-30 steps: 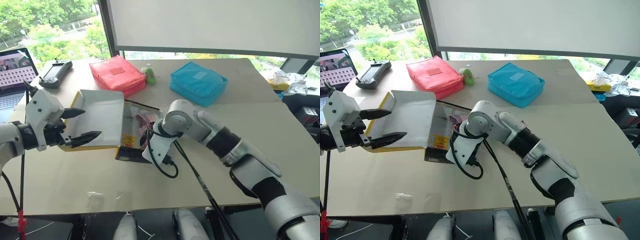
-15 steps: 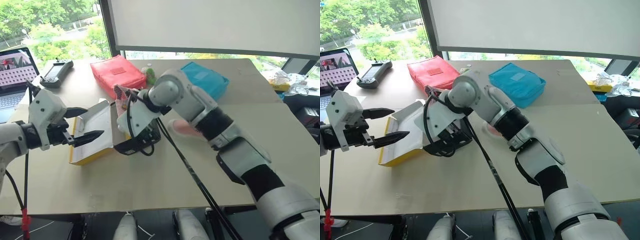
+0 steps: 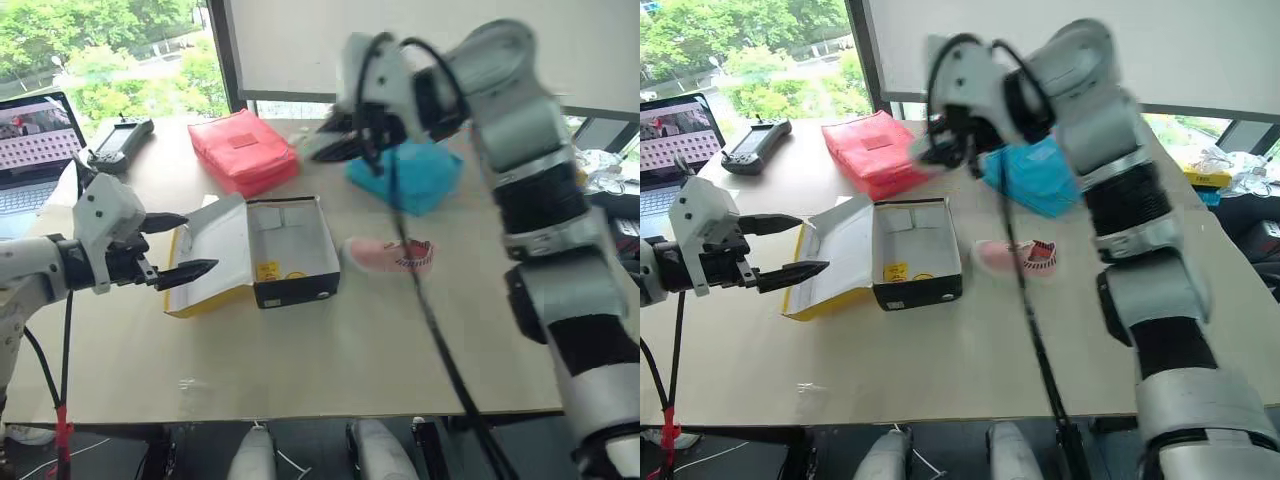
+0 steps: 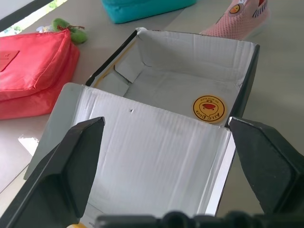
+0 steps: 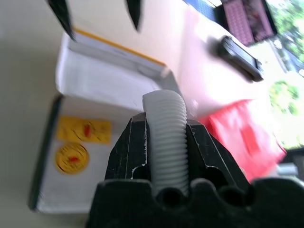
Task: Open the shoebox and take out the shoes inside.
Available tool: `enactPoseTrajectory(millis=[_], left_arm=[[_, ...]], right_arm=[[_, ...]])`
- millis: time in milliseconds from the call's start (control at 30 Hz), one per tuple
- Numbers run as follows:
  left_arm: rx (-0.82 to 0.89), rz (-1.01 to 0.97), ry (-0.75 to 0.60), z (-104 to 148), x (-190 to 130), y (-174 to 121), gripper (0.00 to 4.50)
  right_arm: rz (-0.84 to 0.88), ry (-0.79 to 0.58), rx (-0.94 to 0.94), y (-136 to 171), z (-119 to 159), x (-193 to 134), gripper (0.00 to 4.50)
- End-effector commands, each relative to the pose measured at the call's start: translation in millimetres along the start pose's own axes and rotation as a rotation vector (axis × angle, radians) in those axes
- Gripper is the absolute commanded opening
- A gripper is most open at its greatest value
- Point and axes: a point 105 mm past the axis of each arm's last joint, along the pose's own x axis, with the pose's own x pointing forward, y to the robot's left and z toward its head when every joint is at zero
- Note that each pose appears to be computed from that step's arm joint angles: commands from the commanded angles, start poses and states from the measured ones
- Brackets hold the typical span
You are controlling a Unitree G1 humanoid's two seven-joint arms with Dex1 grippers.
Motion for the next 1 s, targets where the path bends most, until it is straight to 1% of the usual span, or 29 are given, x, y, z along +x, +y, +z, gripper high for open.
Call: enactPoseTrajectory(millis=[33,100,133,167,233,300,400,500,600,667,700,733,767,833,933,967,1000], left_arm=[[0.044,-0.002,-0.022,11.1,-0.3,1.9,4.50],[0.046,-0.009,-0.022,11.1,1.5,1.6,4.50],[0.048,-0.013,-0.023,11.9,2.7,1.7,4.50],[0.049,-0.015,-0.024,12.4,3.3,1.8,4.50],[0.051,-0.018,-0.024,13.3,4.0,1.9,4.50],[0.054,-0.023,-0.024,14.7,4.3,1.5,4.50],[0.055,-0.026,-0.024,15.3,4.1,1.2,4.50],[0.056,-0.027,-0.024,16.5,4.5,1.6,4.50],[0.057,-0.030,-0.023,16.9,5.5,1.5,4.50],[0.059,-0.031,-0.021,16.9,6.1,1.6,4.50],[0.062,-0.034,-0.018,16.9,6.1,1.4,4.50],[0.062,-0.036,-0.018,17.1,5.9,1.5,4.50],[0.063,-0.038,-0.018,17.2,5.7,1.3,4.50],[0.063,-0.038,-0.017,17.1,5.6,1.4,4.50],[0.058,-0.029,-0.021,17.1,5.2,2.6,4.50],[0.056,-0.025,-0.022,17.1,5.0,2.7,4.50],[0.050,-0.020,-0.023,16.9,4.9,3.0,4.50]], right_arm=[[-0.125,0.161,0.038,-8.9,-44.8,-16.5,0.55],[-0.181,0.274,0.113,-4.1,-82.0,-17.0,0.55],[-0.220,0.355,0.158,1.1,-106.3,-17.2,0.55],[-0.244,0.408,0.181,5.1,-121.3,-17.6,0.55],[-0.291,0.433,0.286,12.1,-141.1,-17.0,0.55],[-0.342,0.490,0.310,21.9,-166.0,-19.9,0.55],[-0.348,0.545,0.282,33.0,-183.6,-22.3,0.55],[-0.347,0.585,0.367,53.2,-205.1,-22.0,0.55],[-0.324,0.555,0.437,65.7,-207.1,-13.3,0.55],[-0.283,0.527,0.445,72.4,-202.2,-8.6,1.52],[-0.280,0.500,0.470,71.9,-197.2,-7.9,1.75],[-0.274,0.483,0.478,71.2,-193.1,-9.0,2.09],[-0.271,0.473,0.485,71.1,-190.2,-10.2,2.29],[-0.220,0.455,0.484,75.5,-182.5,-16.2,2.98],[-0.141,0.438,0.472,78.6,-164.6,-39.5,4.12],[-0.095,0.453,0.453,83.2,-159.6,-49.7,4.39],[-0.062,0.469,0.436,86.7,-155.0,-59.0,4.46]])
